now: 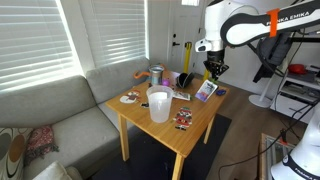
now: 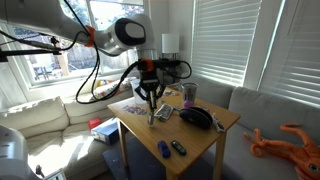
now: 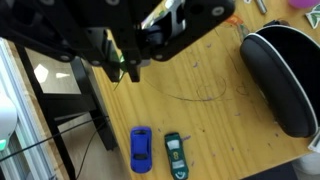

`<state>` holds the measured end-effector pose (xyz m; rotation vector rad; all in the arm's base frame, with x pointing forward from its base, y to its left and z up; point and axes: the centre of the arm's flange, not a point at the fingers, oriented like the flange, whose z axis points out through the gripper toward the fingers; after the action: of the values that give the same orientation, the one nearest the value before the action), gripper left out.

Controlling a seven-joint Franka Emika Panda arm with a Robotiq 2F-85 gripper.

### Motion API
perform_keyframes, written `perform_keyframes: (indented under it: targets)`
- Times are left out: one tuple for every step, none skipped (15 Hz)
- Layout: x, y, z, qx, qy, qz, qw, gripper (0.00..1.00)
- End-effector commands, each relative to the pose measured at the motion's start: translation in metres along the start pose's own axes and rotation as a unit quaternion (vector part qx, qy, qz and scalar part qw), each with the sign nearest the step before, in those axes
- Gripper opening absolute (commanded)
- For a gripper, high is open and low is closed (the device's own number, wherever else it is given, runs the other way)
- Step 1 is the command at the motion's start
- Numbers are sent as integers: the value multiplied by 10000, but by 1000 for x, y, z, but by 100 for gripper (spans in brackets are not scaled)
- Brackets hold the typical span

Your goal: Empty the plastic cup then set one squishy drink upright on the table

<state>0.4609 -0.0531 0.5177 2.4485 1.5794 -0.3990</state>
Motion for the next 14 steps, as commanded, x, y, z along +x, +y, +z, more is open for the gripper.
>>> perform_keyframes:
  targets:
    - [16, 4, -16, -255, -706, -407, 9963, 4]
    - [20, 4, -18, -313, -826, -469, 9950, 4]
    - [24, 3, -18, -356, -911, -540, 9937, 4]
    - [27, 3, -17, -399, -989, -595, 9925, 4]
    - [30, 4, -15, -420, -1053, -646, 9914, 4]
    - [31, 4, -13, -429, -1110, -680, 9906, 4]
    - [32, 5, -12, -439, -1152, -705, 9899, 4]
    - [32, 5, -10, -441, -1168, -715, 9896, 4]
    - [31, 6, -10, -448, -1191, -720, 9893, 4]
    - [31, 6, -10, -459, -1206, -719, 9890, 4]
    - [30, 6, -10, -467, -1245, -719, 9885, 4]
    - [29, 7, -10, -488, -1260, -688, 9884, 40]
    - [29, 7, -10, -517, -1238, -701, 9885, 42]
    - [28, 7, -12, -546, -1201, -669, 9890, 47]
